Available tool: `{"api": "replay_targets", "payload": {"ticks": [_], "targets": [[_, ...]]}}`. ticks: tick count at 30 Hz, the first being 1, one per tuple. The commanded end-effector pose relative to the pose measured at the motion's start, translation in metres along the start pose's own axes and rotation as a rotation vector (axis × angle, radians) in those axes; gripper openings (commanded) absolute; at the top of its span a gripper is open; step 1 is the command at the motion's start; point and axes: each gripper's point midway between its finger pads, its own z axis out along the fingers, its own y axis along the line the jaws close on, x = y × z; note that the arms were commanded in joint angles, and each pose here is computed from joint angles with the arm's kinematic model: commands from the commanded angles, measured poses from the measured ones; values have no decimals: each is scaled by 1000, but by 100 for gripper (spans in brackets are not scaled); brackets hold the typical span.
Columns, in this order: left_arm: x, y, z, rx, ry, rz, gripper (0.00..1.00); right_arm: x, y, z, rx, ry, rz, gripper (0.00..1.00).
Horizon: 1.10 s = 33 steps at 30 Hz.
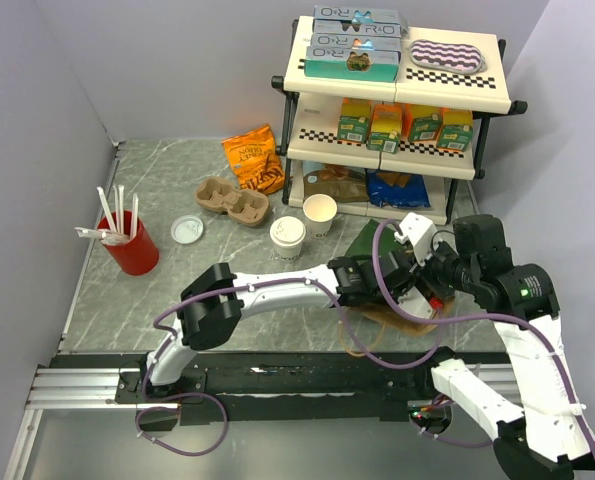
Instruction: Pack the takeout coffee
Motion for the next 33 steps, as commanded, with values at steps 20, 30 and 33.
{"api": "replay_targets", "payload": {"ticks": [20, 30, 33], "targets": [[14, 16, -20, -108, 125, -135, 1, 30, 26, -14, -85, 136, 61, 32], [16, 12, -21, -90, 132, -140, 1, 52, 19, -13, -16, 212, 60, 36], [18, 9, -20, -83, 139, -145, 1, 55, 22, -17, -28, 219, 53, 36]]}}
